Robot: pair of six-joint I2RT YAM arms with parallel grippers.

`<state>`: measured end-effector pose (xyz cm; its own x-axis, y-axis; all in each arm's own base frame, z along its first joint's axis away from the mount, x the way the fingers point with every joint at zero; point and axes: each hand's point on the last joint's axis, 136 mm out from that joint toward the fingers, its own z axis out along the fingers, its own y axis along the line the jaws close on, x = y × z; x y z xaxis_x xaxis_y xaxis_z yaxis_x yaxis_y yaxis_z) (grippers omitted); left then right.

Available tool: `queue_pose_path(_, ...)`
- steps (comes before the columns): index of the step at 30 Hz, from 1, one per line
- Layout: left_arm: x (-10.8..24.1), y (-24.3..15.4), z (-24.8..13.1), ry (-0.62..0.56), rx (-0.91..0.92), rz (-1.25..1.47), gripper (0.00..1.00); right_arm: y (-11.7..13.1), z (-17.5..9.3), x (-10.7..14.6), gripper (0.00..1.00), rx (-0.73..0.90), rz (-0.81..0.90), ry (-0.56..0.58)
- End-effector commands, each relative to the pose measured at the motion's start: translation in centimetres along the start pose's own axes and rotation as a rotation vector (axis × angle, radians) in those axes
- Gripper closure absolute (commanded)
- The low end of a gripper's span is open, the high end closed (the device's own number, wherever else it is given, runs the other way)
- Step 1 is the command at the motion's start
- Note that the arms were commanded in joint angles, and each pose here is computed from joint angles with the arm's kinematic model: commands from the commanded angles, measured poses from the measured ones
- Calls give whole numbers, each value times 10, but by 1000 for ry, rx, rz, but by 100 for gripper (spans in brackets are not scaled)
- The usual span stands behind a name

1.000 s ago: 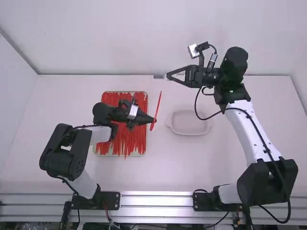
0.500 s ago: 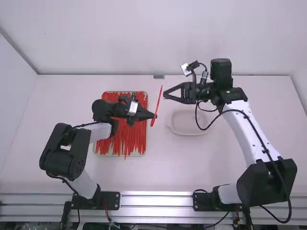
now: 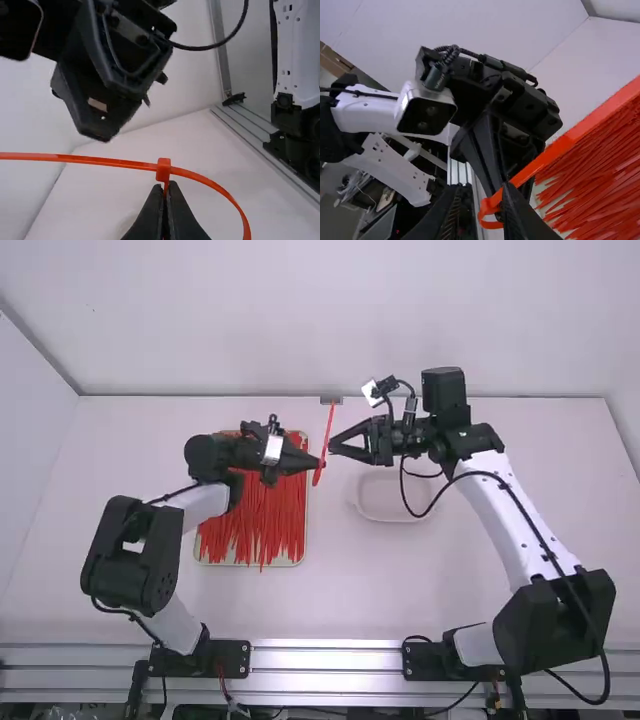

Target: Fasten the cable tie

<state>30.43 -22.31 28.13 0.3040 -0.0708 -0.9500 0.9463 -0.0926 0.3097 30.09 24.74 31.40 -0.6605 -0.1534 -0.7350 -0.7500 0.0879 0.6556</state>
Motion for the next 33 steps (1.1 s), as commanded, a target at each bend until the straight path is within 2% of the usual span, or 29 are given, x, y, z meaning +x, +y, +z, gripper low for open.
queue_pose_path(1,-11,7,-1,-3,-8,38,99,10,0,-8,76,-3,-44,-8)
queue_pose_path(12,-24,11,0,-8,-8,85,99,9,1,-20,76,11,-59,-35)
queue_pose_path(21,-41,11,0,-19,-28,145,99,9,2,-20,75,11,-61,-35)
queue_pose_path(33,-42,8,5,-25,-15,158,99,13,2,-19,73,-7,-61,-32)
